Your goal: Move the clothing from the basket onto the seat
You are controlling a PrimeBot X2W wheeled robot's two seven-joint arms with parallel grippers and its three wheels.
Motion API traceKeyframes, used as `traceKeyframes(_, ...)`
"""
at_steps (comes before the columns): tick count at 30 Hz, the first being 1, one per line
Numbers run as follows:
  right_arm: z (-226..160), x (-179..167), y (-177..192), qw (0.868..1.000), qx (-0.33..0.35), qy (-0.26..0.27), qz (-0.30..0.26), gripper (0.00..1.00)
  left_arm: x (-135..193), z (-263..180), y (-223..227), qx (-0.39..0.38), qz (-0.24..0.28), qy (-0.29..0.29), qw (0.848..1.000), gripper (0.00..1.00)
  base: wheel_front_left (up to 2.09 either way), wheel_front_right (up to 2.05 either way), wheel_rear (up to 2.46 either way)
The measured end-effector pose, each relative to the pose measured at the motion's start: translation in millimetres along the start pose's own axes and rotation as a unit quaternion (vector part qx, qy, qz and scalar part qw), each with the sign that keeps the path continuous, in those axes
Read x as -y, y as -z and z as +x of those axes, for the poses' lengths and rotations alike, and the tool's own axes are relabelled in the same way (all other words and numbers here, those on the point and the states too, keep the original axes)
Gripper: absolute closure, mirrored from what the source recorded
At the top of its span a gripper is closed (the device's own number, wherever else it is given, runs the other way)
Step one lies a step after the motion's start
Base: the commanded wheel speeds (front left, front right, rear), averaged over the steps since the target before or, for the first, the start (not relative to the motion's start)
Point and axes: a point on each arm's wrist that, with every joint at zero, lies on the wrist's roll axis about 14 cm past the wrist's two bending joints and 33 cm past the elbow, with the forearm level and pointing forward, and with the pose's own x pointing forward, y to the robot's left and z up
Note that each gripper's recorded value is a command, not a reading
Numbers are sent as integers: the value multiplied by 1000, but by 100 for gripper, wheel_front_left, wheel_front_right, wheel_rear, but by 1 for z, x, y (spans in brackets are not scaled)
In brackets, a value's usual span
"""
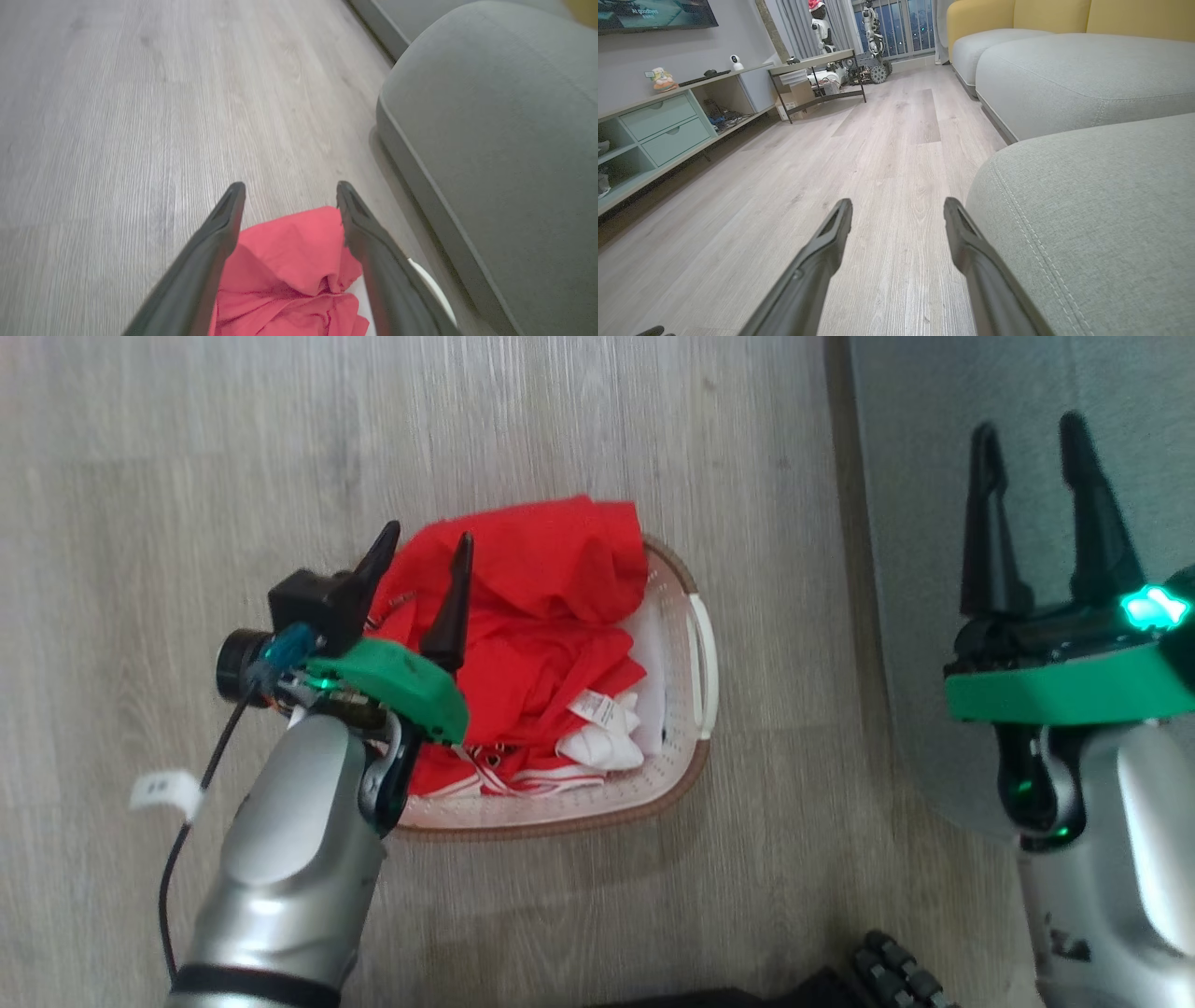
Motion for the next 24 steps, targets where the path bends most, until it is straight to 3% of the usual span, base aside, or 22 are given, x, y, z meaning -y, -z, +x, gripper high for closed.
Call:
traceKeyframes(9, 13, 18, 12, 1000, -4, 18, -9, 0, 9, 10, 75, -137, -19, 26, 990, 0, 0, 0, 0)
traceKeyframes(18, 31, 25, 16, 1000, 8, 16, -17, 0, 17, 29, 118, -216, -17, 54, 975, 0, 0, 0, 0)
traceKeyframes(24, 41, 26, 24, 1000, 8, 8, -23, 0, 14, 31, 161, -293, -12, 59, 954, 0, 0, 0, 0)
